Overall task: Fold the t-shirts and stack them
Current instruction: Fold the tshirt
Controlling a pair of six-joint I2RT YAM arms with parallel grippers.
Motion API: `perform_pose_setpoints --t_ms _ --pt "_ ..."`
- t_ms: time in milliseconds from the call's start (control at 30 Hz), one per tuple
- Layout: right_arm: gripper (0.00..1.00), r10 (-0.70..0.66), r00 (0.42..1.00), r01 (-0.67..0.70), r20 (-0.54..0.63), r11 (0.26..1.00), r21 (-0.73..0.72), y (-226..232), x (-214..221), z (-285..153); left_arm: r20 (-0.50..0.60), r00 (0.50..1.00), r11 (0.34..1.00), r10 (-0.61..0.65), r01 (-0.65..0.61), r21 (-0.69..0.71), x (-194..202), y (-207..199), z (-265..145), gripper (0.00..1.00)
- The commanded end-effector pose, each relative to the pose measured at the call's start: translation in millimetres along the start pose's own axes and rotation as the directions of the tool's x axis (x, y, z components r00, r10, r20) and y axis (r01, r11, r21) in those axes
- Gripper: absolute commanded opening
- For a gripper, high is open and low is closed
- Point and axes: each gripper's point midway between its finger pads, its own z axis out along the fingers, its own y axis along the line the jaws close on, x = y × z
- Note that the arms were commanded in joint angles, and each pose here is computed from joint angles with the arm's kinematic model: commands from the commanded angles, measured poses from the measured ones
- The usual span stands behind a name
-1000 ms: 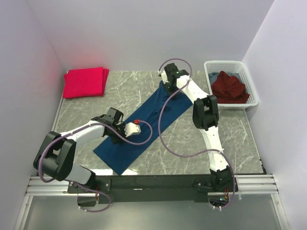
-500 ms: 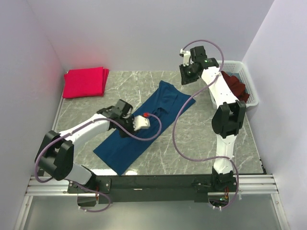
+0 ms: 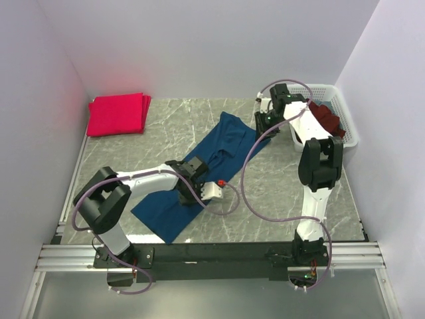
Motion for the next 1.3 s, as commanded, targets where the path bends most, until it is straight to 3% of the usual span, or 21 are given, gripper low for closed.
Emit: perform_pose_setpoints --t_ms 0,100,267,400,467,533,667,833,967,1033,1200,1267 --pt "0.3 0.018 0.996 -0.018 0.092 1.0 -0.007 -3 -16 -33 -0.079 0.996 0.988 -0.038 0.049 0.145 8 -43 29 0.22" --pt "0.3 0.044 0.996 -0.044 0.084 0.999 0.001 -16 -15 -29 -0.032 0.999 0.977 -0.032 0.038 0.211 -25 -65 36 0.22" --pt "0.29 0.07 0.995 -0.069 0.073 0.998 -0.01 -21 -20 -14 0.087 0.996 0.945 -0.036 0.006 0.328 -114 -104 39 0.22" --pt "0.29 0.078 0.994 -0.076 0.078 0.997 -0.029 -20 -28 -10 0.268 0.957 0.893 -0.108 -0.025 0.45 -187 -124 2 0.29" --pt "0.29 0.076 0.994 -0.073 0.084 0.996 -0.042 -18 -32 -9 0.369 0.919 0.902 -0.142 -0.033 0.43 -205 -108 -23 0.3" --pt "0.29 0.076 0.993 -0.071 0.088 0.996 -0.06 -14 -36 -7 0.407 0.889 0.891 -0.211 0.004 0.454 -203 -96 -40 0.3" --pt "0.27 0.071 0.995 -0.064 0.071 0.994 -0.087 0 -36 6 0.505 0.79 0.906 -0.348 0.143 0.399 -179 -29 -83 0.29" --pt "0.24 0.061 0.997 -0.056 0.046 0.994 -0.097 15 -28 24 0.529 0.687 0.867 -0.499 0.384 0.318 -140 48 -90 0.28" --pt "0.18 0.041 0.999 -0.04 0.031 0.998 -0.057 16 -29 39 0.516 0.613 0.791 -0.598 0.557 0.254 -115 108 -73 0.28" --pt "0.13 0.04 0.999 -0.04 0.021 0.998 -0.039 13 -28 48 0.508 0.536 0.714 -0.674 0.65 0.26 -111 140 -69 0.27" --pt "0.13 0.059 0.997 -0.056 0.051 0.997 -0.056 16 -34 53 0.564 0.41 0.623 -0.716 0.74 0.254 -117 199 -77 0.27" --pt "0.15 0.05 0.995 -0.045 0.08 0.997 -0.068 19 -41 51 0.575 0.384 0.601 -0.722 0.761 0.247 -114 216 -70 0.28"
